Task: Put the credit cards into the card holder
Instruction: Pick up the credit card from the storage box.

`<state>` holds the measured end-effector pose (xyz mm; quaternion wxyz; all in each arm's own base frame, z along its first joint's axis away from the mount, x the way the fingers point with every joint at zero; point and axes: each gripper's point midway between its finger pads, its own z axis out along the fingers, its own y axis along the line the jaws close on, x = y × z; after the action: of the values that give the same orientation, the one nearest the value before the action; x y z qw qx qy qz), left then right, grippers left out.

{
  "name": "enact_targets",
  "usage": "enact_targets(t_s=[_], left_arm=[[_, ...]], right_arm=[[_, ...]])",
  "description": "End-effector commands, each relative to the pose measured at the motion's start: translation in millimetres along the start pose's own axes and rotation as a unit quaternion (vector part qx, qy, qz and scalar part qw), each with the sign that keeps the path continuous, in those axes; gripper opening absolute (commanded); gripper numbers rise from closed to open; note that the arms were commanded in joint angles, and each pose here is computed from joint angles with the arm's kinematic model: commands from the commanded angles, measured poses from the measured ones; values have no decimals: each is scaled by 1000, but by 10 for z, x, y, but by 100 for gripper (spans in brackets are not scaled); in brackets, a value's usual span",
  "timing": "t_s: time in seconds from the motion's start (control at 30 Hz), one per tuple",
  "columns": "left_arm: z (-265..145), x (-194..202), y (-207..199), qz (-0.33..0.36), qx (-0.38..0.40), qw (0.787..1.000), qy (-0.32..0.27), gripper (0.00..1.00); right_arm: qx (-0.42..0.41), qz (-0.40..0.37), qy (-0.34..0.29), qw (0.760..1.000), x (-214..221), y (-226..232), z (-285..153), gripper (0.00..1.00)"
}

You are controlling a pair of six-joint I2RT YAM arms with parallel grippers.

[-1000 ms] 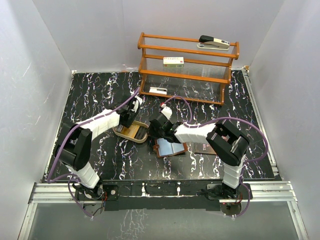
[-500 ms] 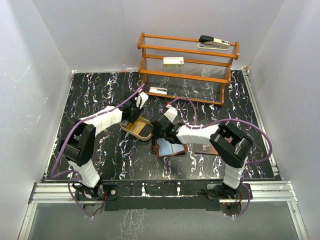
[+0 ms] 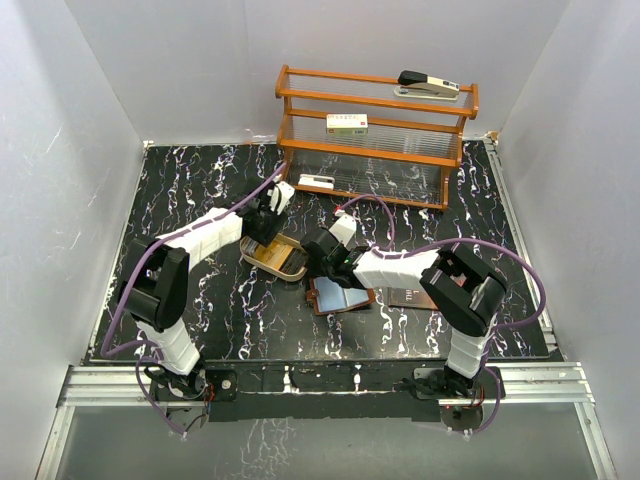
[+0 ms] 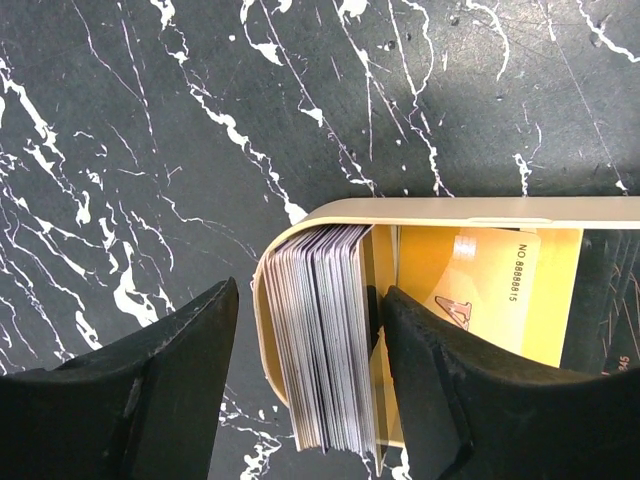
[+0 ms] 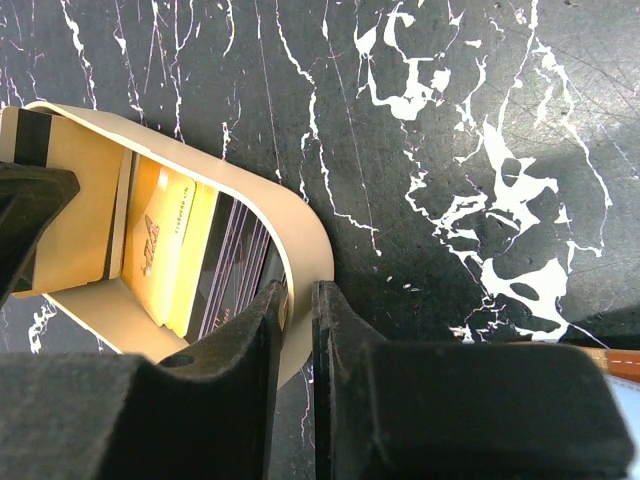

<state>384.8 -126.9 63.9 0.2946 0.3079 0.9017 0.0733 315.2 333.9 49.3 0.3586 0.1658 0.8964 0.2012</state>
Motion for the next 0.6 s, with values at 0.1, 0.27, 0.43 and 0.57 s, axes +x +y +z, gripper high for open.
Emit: enact_targets(t_s=[0.1,0.27,0.43,0.57], left_arm=[[-163,-148,295,-18,-41,999,-7,61],[-222,-217,279,-31,-33,999,-22,57],[-139,-51,163,-28,-13,1000,6,40],[-141,7,154,-26,-16,999,18,37]], right_arm=[[53,-40,1,998,-6,-311,-59,10],[51,-41,3,998,-1,-293,-54,10],[50,-39,4,998,9,-294,-52,10],[50,-42,5,998,10,-298,-46,10]])
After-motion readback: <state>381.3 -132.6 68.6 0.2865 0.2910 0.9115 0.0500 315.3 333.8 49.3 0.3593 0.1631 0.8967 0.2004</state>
